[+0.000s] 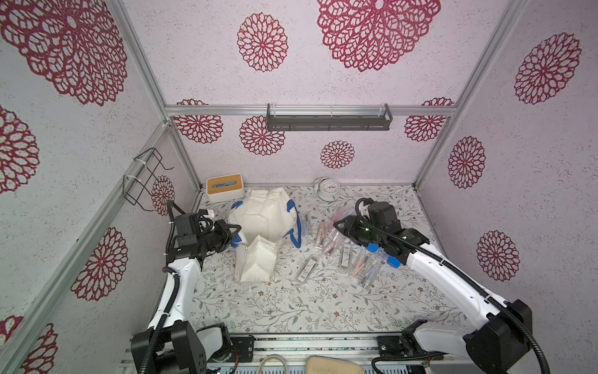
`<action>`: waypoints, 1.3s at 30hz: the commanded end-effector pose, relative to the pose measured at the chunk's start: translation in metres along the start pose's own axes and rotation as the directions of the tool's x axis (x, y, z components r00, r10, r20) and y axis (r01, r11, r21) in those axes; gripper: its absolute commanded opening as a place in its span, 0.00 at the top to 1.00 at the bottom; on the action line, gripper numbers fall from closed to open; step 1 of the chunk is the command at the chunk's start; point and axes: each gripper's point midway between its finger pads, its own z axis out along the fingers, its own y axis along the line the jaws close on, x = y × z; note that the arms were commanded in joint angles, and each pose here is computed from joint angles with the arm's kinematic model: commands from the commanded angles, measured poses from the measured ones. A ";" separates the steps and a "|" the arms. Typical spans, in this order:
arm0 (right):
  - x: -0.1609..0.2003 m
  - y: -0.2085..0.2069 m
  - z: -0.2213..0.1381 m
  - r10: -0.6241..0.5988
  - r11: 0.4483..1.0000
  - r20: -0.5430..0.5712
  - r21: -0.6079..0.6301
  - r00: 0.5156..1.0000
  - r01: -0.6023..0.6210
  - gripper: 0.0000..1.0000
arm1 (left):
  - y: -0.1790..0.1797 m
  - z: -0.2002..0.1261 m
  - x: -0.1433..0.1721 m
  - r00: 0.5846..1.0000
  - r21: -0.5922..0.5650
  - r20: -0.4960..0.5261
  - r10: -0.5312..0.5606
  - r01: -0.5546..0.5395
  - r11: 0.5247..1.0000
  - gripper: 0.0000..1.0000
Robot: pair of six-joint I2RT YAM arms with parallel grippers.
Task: Take out the compass set from the canvas bag
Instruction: Place the compass set at the center of the board.
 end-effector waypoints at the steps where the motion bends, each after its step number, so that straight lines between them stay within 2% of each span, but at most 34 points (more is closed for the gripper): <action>1: 0.048 -0.042 0.017 0.007 0.997 -0.177 0.082 0.984 0.007 0.68 | 0.000 0.006 0.005 0.999 0.051 -0.030 -0.010 0.012 0.999 1.00; 4: 0.075 -0.067 0.032 0.045 0.991 -0.247 0.133 0.968 -0.012 0.67 | 0.008 0.009 0.009 0.999 0.047 -0.043 -0.023 0.025 0.999 1.00; 13: 0.127 -0.093 0.072 0.057 0.976 -0.342 0.217 0.938 0.020 0.61 | 0.010 0.020 0.024 0.995 0.061 -0.099 -0.011 0.017 0.998 1.00; 15: 0.132 -0.100 0.078 0.076 0.972 -0.349 0.236 0.934 0.009 0.57 | 0.003 0.027 0.034 0.991 0.070 -0.130 0.007 0.002 0.998 1.00; 18: 0.131 -0.104 0.082 0.080 0.967 -0.344 0.253 0.936 0.010 0.44 | -0.006 0.037 0.046 0.986 0.079 -0.163 0.036 -0.023 0.997 1.00; 22: 0.118 -0.095 0.076 0.056 0.969 -0.303 0.248 0.951 0.022 0.26 | -0.019 0.045 0.050 0.986 0.113 -0.161 0.040 -0.021 0.993 1.00; 24: 0.108 -0.086 0.070 0.037 0.971 -0.274 0.239 0.961 0.031 0.23 | -0.026 0.048 0.051 0.986 0.131 -0.161 0.046 -0.024 0.991 1.00; 27: 0.083 -0.054 0.055 -0.002 0.985 -0.195 0.171 0.981 0.036 0.22 | -0.032 0.050 0.050 0.984 0.128 -0.166 0.060 -0.038 0.991 1.00; 29: 0.060 -0.018 0.043 -0.033 0.997 -0.111 0.071 0.993 0.041 0.22 | -0.032 0.050 0.050 0.984 0.124 -0.170 0.062 -0.041 0.991 1.00; 32: 0.034 0.031 0.033 -0.039 0.998 -0.046 -0.057 0.998 0.037 0.22 | -0.030 0.049 0.053 0.981 0.110 -0.183 0.067 -0.047 0.993 1.00; 36: 0.009 0.074 0.050 -0.023 0.991 -0.043 -0.130 0.999 0.017 0.22 | -0.026 0.048 0.057 0.978 0.094 -0.198 0.066 -0.048 0.994 1.00; 39: -0.008 0.083 0.079 0.010 0.995 -0.064 -0.094 0.998 -0.016 0.30 | -0.025 0.047 0.056 0.979 0.089 -0.194 0.067 -0.051 0.995 1.00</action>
